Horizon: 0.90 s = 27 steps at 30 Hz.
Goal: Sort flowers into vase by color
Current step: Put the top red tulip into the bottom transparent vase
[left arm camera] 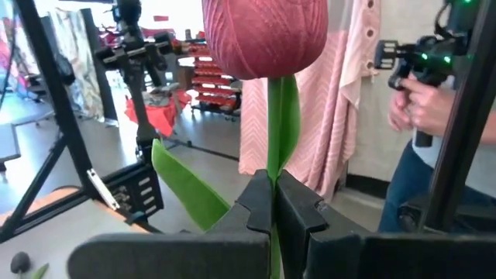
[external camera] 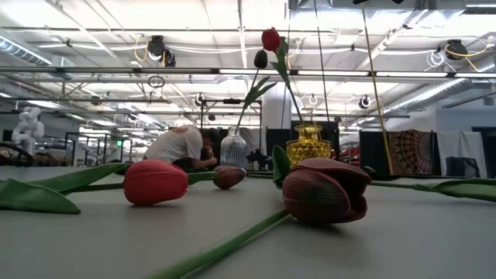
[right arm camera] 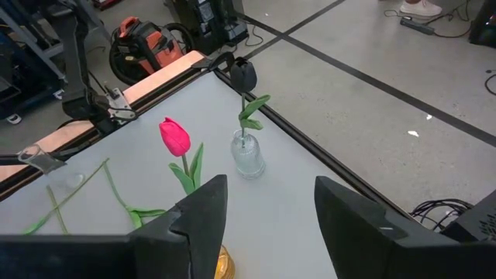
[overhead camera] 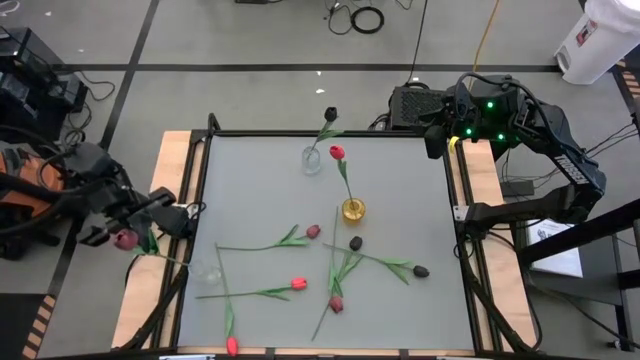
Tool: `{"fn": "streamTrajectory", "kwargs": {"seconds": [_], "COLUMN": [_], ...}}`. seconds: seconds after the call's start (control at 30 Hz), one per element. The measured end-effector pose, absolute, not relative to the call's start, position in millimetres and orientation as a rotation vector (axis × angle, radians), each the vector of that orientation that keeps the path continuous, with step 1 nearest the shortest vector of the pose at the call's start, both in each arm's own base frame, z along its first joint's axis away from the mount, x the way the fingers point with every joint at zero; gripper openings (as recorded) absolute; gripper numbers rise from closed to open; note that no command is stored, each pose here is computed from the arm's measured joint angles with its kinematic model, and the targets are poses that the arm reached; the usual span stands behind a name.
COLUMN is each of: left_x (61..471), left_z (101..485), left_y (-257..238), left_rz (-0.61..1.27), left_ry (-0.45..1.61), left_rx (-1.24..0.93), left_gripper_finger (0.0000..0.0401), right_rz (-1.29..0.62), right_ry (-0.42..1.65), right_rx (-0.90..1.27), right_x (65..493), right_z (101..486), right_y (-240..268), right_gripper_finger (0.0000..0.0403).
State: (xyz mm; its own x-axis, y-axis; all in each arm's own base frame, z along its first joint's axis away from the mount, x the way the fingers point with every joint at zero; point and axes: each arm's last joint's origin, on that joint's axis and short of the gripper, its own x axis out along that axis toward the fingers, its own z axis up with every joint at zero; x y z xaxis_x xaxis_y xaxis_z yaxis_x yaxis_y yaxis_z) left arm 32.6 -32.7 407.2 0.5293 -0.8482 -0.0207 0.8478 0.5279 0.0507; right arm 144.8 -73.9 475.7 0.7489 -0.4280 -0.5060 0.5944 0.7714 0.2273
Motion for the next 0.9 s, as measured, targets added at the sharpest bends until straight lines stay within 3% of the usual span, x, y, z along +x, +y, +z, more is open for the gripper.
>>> {"fn": "streamTrajectory", "kwargs": {"seconds": [0.9], "left_x": [22.6], "left_z": [394.1], "left_y": [-24.9], "left_rz": [-0.902], "left_ry": [-0.018], "left_rx": [-0.014], "left_gripper_finger": [0.0003], "right_rz": [-0.574], "right_ry": [0.449], "right_rx": [0.392], "right_x": [144.8], "right_z": [475.8], "right_y": [-73.8], "right_gripper_finger": [0.0187]}}
